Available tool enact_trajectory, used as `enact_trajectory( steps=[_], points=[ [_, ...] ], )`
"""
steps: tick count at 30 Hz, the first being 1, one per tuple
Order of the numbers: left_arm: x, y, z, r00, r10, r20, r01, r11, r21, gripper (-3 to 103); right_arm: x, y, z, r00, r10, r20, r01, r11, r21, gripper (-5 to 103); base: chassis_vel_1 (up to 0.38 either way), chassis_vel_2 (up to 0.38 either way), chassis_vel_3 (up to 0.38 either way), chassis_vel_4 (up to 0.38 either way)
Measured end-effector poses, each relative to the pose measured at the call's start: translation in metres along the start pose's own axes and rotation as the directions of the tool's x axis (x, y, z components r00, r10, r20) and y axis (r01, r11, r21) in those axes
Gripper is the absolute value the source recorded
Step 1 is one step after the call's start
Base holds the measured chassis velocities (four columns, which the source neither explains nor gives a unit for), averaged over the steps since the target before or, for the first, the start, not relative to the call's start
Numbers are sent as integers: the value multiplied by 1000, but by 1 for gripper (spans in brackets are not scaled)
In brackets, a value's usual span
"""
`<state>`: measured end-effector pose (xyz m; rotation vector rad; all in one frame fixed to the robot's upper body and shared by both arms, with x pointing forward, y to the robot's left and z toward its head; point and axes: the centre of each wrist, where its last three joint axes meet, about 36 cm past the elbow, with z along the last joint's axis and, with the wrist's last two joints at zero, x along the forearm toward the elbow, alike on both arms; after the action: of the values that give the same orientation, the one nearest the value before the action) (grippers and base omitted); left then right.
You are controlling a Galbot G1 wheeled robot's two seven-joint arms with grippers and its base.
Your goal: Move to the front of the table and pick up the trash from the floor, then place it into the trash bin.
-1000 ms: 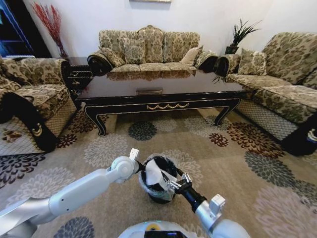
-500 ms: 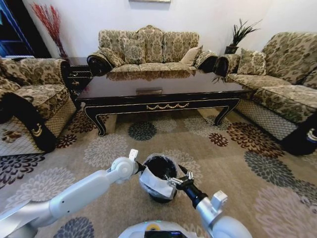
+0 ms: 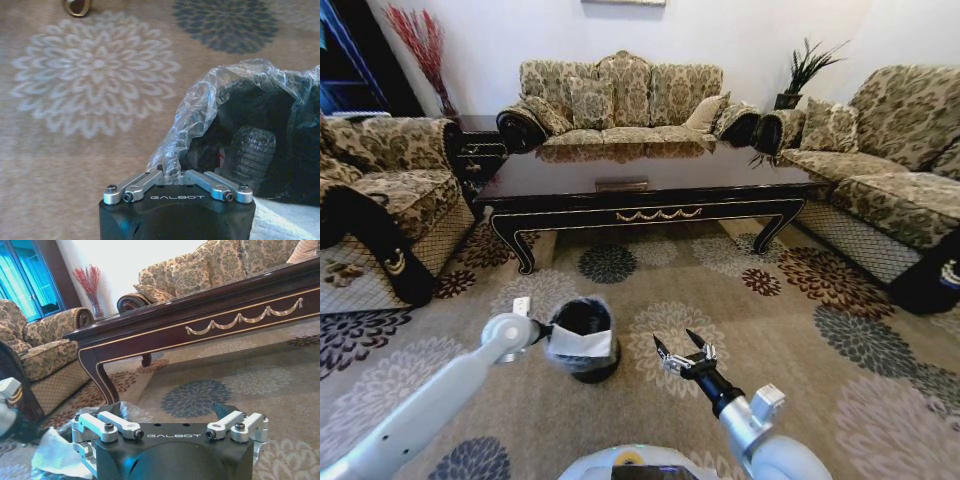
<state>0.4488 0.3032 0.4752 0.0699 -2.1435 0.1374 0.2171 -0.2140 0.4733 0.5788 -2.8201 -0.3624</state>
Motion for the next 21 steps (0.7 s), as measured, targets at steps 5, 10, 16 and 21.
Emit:
enact_trajectory(
  steps=[5, 10, 16, 21],
  points=[
    [-2, 9, -1, 999, -34, 6, 34, 999, 6, 2, 1, 0, 4, 1000, 6, -4, -6, 1000, 4, 100, 0, 0, 0, 0],
    [-18, 15, 4, 997, -75, 7, 75, 997, 3, 2, 4, -2, 10, 1000, 14, -11, -13, 1000, 13, 100, 0, 0, 0, 0],
    [-29, 15, 11, 996, -89, 3, 89, 996, 11, 2, 4, -5, 12, 1000, 20, -14, -19, 1000, 21, 100, 0, 0, 0, 0],
    [-30, 13, 16, 996, -86, 1, 86, 996, 0, 17, 4, -6, 12, 1000, 22, -15, -21, 999, 24, 100, 0, 0, 0, 0]
  ],
)
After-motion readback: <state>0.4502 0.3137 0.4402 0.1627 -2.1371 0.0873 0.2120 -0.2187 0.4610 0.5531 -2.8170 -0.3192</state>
